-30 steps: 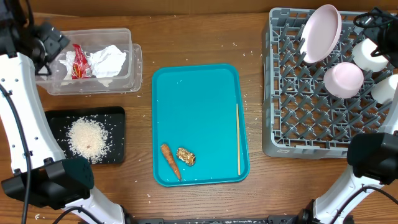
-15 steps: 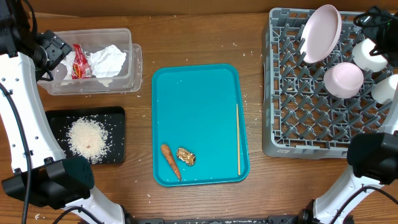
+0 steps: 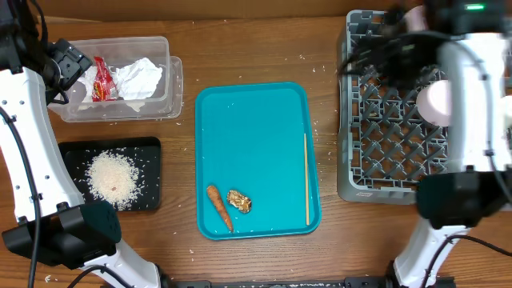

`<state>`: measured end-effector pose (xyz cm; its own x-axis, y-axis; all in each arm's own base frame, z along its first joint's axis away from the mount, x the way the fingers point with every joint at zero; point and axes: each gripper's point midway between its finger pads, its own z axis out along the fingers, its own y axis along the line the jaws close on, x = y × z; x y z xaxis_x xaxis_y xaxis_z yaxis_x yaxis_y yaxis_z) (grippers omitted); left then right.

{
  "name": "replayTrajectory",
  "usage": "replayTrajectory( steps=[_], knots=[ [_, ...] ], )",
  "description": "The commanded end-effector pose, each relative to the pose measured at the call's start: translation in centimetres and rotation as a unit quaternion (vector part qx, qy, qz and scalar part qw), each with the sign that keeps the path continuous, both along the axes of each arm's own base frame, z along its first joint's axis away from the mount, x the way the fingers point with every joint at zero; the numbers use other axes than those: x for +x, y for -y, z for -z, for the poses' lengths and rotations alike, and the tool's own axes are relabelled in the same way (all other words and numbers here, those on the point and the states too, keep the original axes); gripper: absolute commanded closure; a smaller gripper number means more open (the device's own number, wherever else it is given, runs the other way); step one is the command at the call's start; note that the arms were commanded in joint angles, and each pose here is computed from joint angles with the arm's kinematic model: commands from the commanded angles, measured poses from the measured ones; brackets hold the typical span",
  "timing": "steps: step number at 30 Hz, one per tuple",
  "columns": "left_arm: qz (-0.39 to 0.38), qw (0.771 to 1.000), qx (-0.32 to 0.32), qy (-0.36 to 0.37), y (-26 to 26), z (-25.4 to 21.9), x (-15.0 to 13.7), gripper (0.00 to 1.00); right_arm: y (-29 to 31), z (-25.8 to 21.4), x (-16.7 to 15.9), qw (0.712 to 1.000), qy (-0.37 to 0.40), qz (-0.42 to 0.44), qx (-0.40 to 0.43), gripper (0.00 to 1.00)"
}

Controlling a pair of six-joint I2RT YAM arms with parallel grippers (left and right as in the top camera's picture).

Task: Sort waste into correct bins and load items into the dishwasher
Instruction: 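Move the left gripper aside and reach the right gripper toward the tray, then lower the right gripper onto the brown food scrap and grasp it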

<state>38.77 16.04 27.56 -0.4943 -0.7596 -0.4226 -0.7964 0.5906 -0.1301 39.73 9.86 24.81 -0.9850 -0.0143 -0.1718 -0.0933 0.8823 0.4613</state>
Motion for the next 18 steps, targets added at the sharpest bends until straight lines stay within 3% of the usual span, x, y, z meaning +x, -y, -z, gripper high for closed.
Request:
replayTrajectory(
  steps=[1, 5, 11, 18],
  knots=[
    [-0.004, 1.0, 0.004, -0.002, 0.0, 0.0, 0.1, 0.0, -4.9, 2.3, -2.8, 0.991, -0.006, -0.104, -0.084, 0.0],
    [-0.004, 1.0, 0.004, -0.002, 0.0, 0.0, 0.1, 0.0, -9.5, 4.7, -6.4, 0.975, -0.033, -0.173, -0.137, 0.0],
    [-0.004, 1.0, 0.004, -0.002, 0.0, 0.0, 0.1, 0.0, -16.2, 8.7, -11.4, 0.954, -0.051, -0.255, -0.15, 0.0],
    [-0.004, 1.0, 0.004, -0.002, 0.0, 0.0, 0.1, 0.0, -19.2, 13.7, -14.0, 0.924, -0.013, -0.315, -0.215, 0.0]
  ],
)
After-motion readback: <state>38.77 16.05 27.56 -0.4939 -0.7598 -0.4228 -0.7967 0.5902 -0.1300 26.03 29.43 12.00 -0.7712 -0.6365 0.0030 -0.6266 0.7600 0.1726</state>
